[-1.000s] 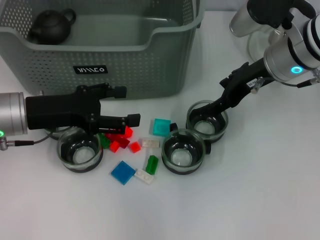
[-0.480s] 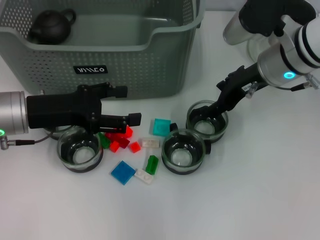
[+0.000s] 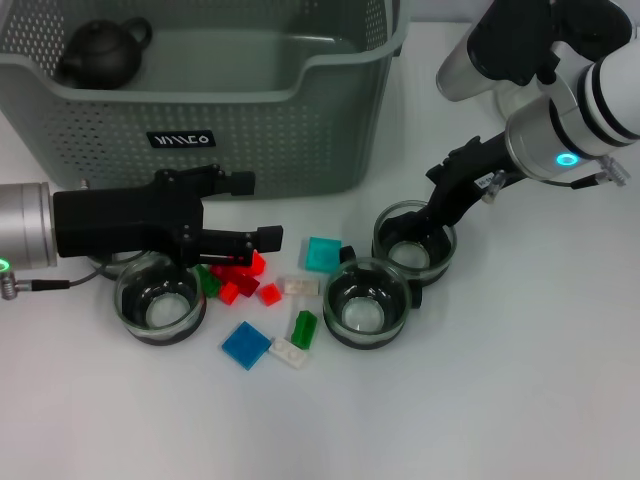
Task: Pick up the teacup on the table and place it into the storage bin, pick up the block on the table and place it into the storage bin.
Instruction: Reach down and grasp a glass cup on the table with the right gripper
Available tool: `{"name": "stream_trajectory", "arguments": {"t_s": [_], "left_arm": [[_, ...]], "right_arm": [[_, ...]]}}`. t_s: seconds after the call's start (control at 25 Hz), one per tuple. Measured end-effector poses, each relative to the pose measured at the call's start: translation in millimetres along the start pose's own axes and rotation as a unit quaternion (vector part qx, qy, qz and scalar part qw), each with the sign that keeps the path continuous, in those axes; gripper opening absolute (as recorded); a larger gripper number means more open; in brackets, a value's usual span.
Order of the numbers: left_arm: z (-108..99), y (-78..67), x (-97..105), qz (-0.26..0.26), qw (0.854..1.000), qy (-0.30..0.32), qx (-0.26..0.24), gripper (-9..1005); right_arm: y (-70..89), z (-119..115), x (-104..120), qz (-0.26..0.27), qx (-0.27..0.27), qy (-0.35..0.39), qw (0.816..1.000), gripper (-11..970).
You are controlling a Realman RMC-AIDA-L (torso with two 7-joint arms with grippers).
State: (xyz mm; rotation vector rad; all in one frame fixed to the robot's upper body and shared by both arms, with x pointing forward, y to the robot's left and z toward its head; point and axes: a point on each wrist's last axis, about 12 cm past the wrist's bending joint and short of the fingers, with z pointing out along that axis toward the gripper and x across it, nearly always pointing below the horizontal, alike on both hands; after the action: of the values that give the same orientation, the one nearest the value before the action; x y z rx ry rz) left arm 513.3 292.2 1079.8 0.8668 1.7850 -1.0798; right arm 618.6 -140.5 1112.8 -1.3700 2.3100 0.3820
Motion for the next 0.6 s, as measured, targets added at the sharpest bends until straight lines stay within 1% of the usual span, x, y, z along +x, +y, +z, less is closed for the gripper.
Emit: {"name": "stream_trajectory", "arguments": {"t_s": [0.6], "left_arm": [[1.0, 0.1, 1.5, -0.001, 1.0, 0.0, -0.001, 947]], "right_arm": [[-1.7, 4.9, 3.2, 0.001, 0.007, 0.003, 1.0, 933]]}}
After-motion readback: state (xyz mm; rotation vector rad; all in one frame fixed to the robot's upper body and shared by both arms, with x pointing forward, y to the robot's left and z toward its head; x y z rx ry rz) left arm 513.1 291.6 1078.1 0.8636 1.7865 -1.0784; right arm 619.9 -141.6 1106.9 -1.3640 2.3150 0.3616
